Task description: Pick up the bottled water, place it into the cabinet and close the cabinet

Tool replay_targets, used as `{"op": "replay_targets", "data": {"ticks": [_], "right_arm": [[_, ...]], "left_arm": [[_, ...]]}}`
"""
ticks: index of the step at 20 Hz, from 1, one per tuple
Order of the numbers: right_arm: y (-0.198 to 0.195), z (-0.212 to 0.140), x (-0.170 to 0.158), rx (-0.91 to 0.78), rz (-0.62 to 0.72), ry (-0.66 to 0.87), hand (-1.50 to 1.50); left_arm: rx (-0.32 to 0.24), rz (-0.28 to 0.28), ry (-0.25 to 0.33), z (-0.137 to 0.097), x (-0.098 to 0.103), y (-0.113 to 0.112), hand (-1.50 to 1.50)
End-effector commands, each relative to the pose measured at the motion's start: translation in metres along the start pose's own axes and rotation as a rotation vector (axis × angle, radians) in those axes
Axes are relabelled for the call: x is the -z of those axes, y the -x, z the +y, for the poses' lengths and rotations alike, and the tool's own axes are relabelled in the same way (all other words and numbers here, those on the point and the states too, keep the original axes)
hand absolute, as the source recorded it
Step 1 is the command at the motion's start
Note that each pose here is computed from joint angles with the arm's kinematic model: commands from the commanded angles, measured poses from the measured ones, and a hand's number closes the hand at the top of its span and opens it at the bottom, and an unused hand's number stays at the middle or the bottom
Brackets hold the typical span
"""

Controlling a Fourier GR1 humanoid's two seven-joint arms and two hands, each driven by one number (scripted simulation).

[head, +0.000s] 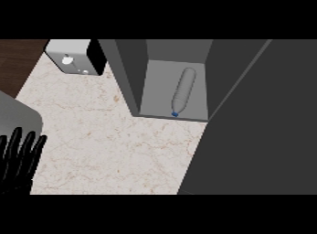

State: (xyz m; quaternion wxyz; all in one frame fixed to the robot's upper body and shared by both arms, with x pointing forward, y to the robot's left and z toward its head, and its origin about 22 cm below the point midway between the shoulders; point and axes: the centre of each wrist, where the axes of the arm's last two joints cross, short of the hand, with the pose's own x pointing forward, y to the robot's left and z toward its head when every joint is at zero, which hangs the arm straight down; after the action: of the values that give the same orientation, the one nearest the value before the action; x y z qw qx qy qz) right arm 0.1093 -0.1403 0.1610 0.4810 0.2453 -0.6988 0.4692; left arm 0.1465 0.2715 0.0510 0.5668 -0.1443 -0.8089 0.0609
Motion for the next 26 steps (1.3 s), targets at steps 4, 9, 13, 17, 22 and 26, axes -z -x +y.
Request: {"op": "replay_targets", "data": {"ticks": [4, 9, 13, 17, 22, 26], "right_arm": [[0.008, 0.004, 0.035, 0.170, -0.055, 0.144, 1.50], [0.015, 0.009, 0.039, 0.275, -0.047, 0.053, 1.50], [0.037, 0.023, 0.044, 0.456, 0.001, -0.145, 1.50], [0.043, 0.017, 0.048, 0.558, -0.008, -0.131, 1.50], [0.046, -0.008, 0.028, 0.582, -0.047, 0.150, 1.50], [0.055, -0.014, 0.016, 0.602, -0.022, 0.301, 1.50]], "left_arm": [[-0.012, -0.012, 0.020, 0.003, 0.002, -0.006, -1.50], [-0.020, -0.020, 0.054, 0.003, 0.006, -0.010, -1.50], [-0.035, -0.024, 0.085, 0.003, 0.008, -0.009, -1.50], [-0.034, -0.016, 0.100, 0.005, 0.007, -0.010, -1.50], [-0.010, -0.015, 0.053, 0.013, 0.005, -0.009, -1.50], [-0.003, -0.043, 0.039, 0.014, 0.006, -0.011, -1.50]]}}
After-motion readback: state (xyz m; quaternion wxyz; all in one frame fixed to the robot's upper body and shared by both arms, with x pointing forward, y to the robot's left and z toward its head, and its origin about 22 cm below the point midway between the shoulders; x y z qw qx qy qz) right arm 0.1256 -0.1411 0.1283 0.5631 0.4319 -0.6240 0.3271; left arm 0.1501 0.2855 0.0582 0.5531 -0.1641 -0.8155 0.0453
